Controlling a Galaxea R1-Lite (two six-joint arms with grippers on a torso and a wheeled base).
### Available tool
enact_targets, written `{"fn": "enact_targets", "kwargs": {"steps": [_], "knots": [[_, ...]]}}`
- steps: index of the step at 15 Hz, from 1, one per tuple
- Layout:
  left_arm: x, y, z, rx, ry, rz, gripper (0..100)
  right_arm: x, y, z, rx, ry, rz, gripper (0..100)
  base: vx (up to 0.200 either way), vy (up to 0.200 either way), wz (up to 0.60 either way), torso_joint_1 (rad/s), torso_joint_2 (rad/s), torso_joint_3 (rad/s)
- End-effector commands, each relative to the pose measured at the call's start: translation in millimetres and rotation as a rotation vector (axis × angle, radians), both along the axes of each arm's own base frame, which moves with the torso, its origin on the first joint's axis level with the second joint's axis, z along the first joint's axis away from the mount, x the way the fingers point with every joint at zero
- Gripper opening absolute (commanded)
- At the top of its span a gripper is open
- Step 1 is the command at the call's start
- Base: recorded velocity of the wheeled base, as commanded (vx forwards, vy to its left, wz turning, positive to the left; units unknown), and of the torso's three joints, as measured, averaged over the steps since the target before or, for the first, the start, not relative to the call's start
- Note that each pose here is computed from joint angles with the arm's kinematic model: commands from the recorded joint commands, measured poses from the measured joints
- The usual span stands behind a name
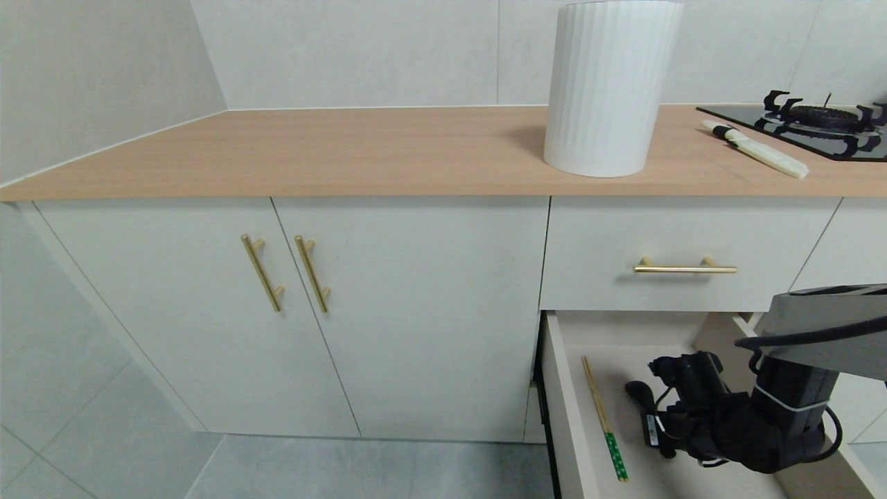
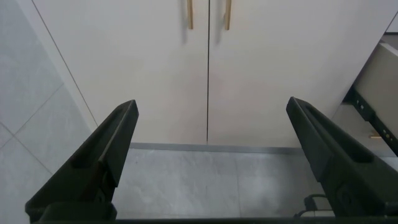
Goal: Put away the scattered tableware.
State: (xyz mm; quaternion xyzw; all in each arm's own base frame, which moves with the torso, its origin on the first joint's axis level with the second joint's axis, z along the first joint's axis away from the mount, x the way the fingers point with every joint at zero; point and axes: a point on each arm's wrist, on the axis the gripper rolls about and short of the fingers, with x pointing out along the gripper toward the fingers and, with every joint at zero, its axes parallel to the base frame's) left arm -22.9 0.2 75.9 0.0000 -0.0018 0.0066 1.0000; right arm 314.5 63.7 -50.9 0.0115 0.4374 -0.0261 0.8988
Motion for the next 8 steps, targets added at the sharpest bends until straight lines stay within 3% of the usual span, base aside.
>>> {"fn": "enact_targets", "kwargs": {"steps": [1, 6, 8], "knots": [[0, 0.0, -0.1, 0.0, 0.001, 0.001, 100, 0, 0, -3, 0.0, 0.004, -0.001, 100, 0.0, 0.0, 0.0, 0.0, 0.0, 0.0], [0, 0.0, -0.1, 0.0, 0.001, 0.001, 100, -1, 0, 1, 0.003, -0.005, -0.002, 100, 0.0, 0.0, 0.0, 0.0, 0.0, 0.0], [0, 0.0, -0.1, 0.0, 0.001, 0.001, 100, -4, -1, 25, 0.016, -0.065, -0.002, 100, 0.0, 0.0, 0.0, 0.0, 0.0, 0.0]]}}
